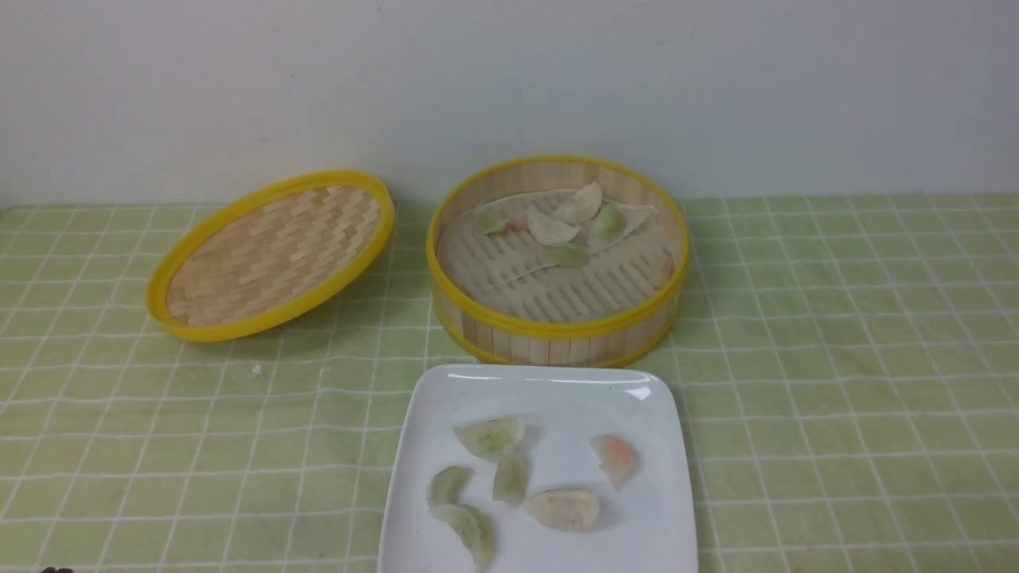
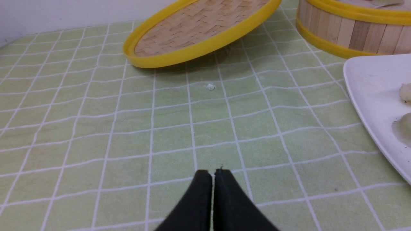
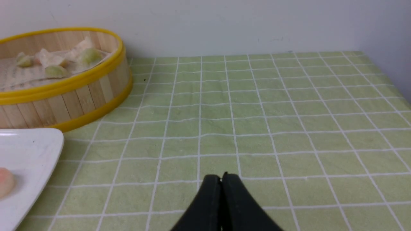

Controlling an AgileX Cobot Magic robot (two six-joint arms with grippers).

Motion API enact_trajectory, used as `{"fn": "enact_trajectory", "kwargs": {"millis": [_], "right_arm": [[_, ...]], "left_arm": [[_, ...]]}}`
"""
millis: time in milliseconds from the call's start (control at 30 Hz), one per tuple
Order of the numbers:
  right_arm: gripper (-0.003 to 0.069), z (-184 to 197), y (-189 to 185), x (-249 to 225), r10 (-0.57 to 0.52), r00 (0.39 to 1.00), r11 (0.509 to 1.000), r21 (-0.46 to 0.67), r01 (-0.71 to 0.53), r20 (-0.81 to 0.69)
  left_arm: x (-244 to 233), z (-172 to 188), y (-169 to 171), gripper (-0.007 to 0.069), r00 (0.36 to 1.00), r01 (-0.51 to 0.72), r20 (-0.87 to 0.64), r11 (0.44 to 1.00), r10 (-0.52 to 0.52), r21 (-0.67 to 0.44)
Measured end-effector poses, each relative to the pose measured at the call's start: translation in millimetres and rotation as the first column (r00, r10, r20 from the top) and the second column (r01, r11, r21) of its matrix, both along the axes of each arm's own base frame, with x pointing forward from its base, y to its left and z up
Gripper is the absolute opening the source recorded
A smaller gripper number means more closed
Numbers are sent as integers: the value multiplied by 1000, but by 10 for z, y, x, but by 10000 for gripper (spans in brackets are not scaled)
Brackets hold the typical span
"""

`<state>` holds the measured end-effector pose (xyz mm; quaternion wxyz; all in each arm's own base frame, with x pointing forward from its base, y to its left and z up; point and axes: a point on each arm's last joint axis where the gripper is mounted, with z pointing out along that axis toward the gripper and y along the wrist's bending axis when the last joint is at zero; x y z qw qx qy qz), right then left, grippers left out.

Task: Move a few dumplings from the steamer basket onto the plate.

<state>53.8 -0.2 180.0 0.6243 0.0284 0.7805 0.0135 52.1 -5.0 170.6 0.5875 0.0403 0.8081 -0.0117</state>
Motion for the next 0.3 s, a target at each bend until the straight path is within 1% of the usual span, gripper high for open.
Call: {"fn": "enact_trajectory", "kwargs": {"millis": [300], "right_arm": [[-14,0,0,0,0,1000,1000,0,0,0]], "left_arm": [[0,0,0,-6,1000,0,0,1000,0,0]]}}
